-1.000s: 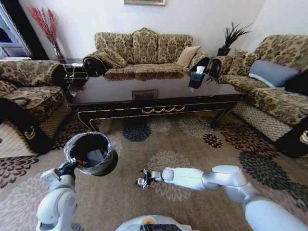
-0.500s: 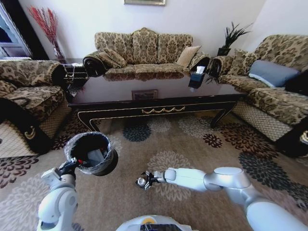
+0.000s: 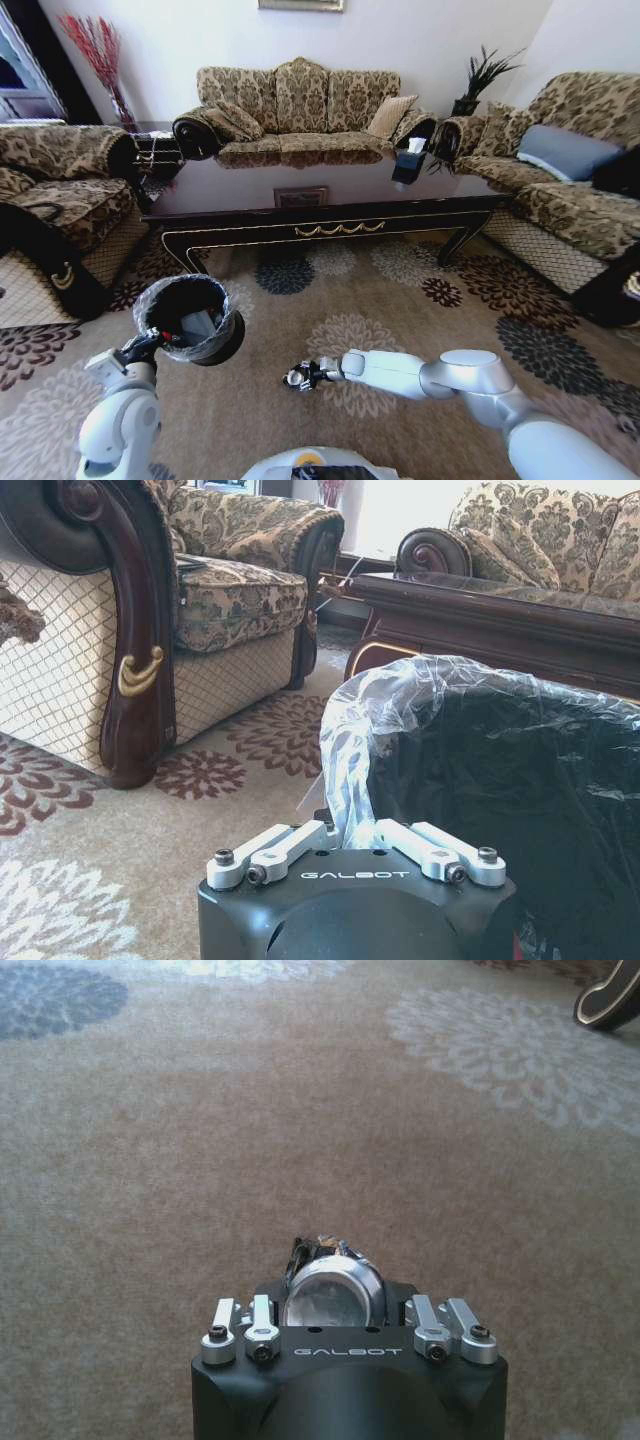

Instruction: Move to the front of the table and pick up the trash from the floor, then place it into the trash bin.

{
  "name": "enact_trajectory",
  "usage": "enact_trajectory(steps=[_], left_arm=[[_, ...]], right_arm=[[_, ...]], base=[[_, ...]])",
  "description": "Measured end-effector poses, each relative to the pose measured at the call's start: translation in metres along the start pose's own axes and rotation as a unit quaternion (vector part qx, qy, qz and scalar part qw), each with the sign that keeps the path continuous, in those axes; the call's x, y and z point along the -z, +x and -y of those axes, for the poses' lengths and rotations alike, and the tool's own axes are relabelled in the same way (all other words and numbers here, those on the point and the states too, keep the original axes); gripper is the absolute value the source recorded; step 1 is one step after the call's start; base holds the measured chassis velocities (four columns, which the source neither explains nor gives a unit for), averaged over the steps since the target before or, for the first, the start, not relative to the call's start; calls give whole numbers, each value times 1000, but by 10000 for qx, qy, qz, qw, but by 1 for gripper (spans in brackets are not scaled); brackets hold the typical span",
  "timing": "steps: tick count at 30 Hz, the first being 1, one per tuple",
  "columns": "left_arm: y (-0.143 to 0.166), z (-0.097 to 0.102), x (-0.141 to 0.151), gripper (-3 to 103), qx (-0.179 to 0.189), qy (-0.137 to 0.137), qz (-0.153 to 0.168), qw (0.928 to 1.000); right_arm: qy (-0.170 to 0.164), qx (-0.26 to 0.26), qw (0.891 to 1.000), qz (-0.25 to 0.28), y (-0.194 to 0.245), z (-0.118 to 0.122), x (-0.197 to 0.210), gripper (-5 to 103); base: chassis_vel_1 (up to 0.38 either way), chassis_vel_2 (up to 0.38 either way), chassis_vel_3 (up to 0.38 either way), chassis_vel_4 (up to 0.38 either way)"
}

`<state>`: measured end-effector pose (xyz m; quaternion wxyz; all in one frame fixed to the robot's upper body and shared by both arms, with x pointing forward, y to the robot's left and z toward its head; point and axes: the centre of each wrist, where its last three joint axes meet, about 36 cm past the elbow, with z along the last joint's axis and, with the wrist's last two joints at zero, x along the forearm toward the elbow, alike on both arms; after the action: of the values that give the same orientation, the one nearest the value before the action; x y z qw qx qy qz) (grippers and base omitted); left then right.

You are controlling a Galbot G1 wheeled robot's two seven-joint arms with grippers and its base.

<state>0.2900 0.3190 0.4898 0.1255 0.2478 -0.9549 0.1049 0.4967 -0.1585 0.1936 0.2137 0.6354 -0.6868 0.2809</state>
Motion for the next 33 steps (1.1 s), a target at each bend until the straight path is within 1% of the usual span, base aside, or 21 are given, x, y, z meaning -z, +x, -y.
enact_trajectory(steps=[1,2,3,4,5,6,8,10,11,13,14,17,18,20,23,24,25,26,29,30,33], left_arm=[[0,0,0,3,-6,2,0,10000],[0,0,0,3,-8,4,-3,10000],[0,0,-1,3,-9,4,-10,10000],[-1,1,-1,3,-9,4,-16,10000],[-1,1,-1,3,-8,2,-19,10000],[-1,1,-1,3,-8,2,-19,10000],[-2,1,-2,3,-19,6,-29,10000],[-2,2,-2,3,-28,8,-29,10000],[-2,3,-1,3,-33,7,-30,10000],[-2,4,-1,3,-58,7,-43,10000],[-2,4,-1,3,-58,7,-43,10000],[-2,4,0,3,-61,-9,-32,10000],[-2,3,0,3,-59,-14,-30,10000],[-2,3,0,3,-55,-21,-30,10000],[-1,2,0,3,-41,-38,-37,10000],[-1,2,0,3,-41,-38,-37,10000],[-1,1,0,3,-35,-43,-37,10000],[-1,1,0,3,-34,-45,-39,10000],[-1,0,0,3,-29,-53,-42,10000],[-1,0,0,3,-29,-53,-42,10000],[-1,0,0,3,-33,-47,-35,10000]], right_arm=[[2,-3,10000,14,1,1,1,50],[-3,-13,10000,42,4,2,2,50],[-19,-47,9999,104,9,6,6,44],[-35,-100,9998,138,13,11,8,44],[-55,-172,9997,193,21,18,11,41],[-55,-172,9997,193,21,18,11,41],[-65,-228,9993,293,32,28,19,37],[-59,-232,9992,317,38,32,21,37],[-44,-228,9992,321,43,35,22,35],[-18,-183,9992,341,52,40,25,27],[-18,-183,9992,341,52,40,25,27],[-88,-169,9991,380,49,35,22,13],[-89,-160,9991,388,47,34,20,18],[-78,-146,9991,391,44,32,19,18],[-21,-56,9992,406,29,24,16,33],[-21,-56,9992,406,29,24,16,33],[-2,-54,9991,412,25,22,16,40],[9,-58,9991,411,22,20,16,40],[3,-83,9993,370,18,18,13,56],[3,-83,9993,370,18,18,13,56],[-22,-93,9995,303,20,17,9,73]], base=[[0,0,0,0],[0,0,0,0],[0,0,0,0],[0,0,0,0],[0,0,0,0],[0,0,0,0],[0,0,0,0],[0,0,0,0],[0,0,0,0],[0,0,0,0],[0,0,0,0],[0,0,0,0],[0,0,0,0],[0,0,0,0],[0,0,0,0],[0,0,0,0],[0,0,0,0],[0,0,0,0],[0,0,0,0],[0,0,0,0],[0,0,0,0]])
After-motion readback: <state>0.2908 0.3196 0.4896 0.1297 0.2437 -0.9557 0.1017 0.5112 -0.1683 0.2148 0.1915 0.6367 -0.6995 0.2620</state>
